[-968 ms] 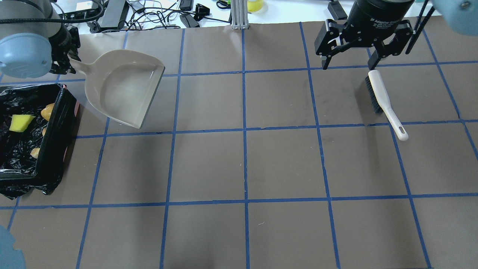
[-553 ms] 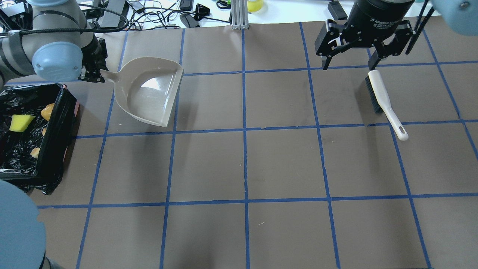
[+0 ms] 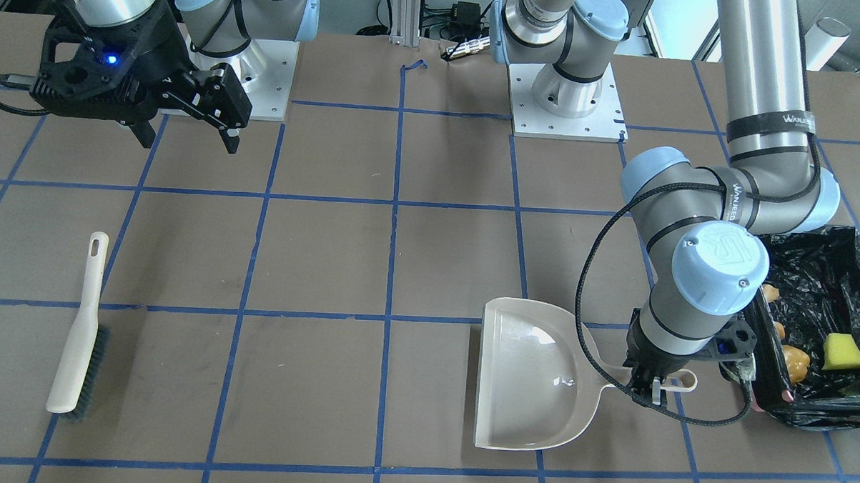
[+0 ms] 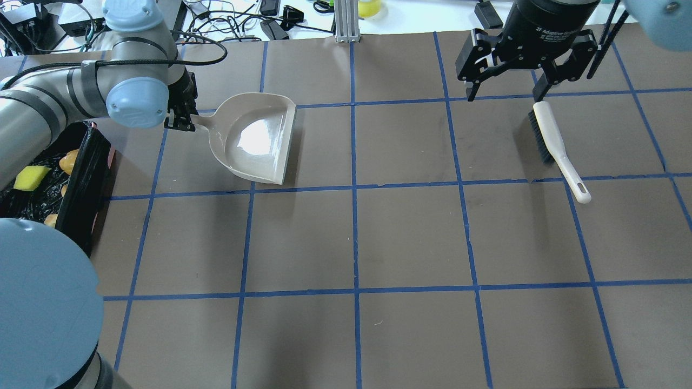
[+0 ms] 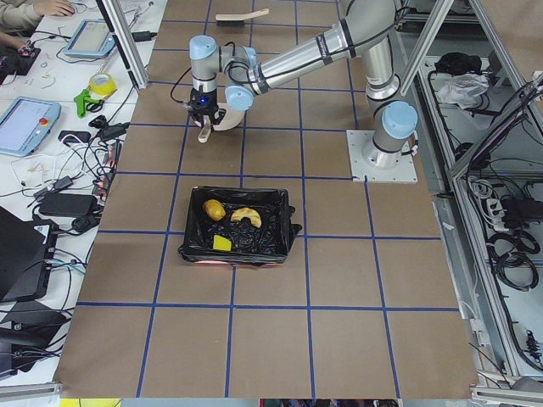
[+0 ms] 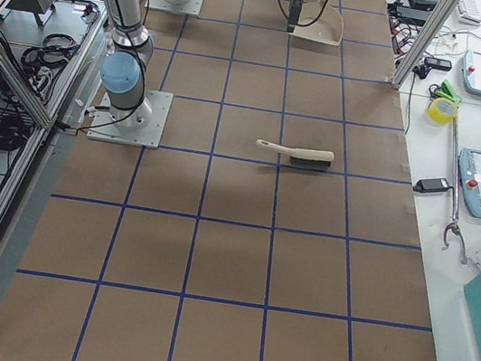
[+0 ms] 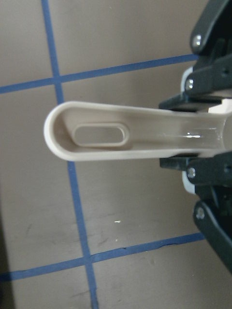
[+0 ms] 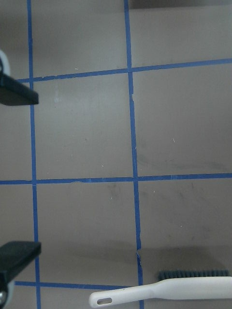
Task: Sweep and dump trash into bin
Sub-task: 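Lower the dustpan back onto the table beside the bin with the left gripper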
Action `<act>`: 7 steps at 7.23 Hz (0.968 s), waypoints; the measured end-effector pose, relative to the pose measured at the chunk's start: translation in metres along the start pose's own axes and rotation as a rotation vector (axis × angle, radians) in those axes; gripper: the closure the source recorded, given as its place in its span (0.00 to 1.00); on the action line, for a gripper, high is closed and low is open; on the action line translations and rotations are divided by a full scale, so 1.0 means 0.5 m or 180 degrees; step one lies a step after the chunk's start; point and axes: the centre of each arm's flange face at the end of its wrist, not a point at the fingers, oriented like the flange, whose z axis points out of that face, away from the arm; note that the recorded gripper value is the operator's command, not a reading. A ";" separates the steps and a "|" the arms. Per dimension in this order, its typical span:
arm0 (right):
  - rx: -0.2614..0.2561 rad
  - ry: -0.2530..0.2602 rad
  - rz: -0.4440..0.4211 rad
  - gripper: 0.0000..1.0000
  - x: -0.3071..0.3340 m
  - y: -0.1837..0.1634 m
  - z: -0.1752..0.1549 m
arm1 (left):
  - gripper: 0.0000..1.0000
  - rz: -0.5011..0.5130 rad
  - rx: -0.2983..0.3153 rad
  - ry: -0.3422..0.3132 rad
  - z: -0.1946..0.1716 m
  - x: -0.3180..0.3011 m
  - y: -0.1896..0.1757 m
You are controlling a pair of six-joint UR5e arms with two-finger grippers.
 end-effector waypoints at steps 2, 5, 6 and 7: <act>0.0000 0.0003 0.0000 0.00 0.000 0.000 0.000 | 1.00 0.0226 0.0027 0.0068 0.019 0.020 -0.001; 0.0000 0.0000 0.0000 0.00 0.000 0.000 0.000 | 1.00 0.0233 0.0024 0.0035 0.052 0.034 -0.003; -0.0002 0.0002 0.0000 0.00 0.000 0.001 0.000 | 1.00 0.0199 0.0025 0.0036 0.055 0.038 -0.005; -0.0001 0.0003 0.0000 0.00 0.000 0.001 -0.001 | 1.00 0.0172 0.0027 0.0042 0.055 0.041 -0.007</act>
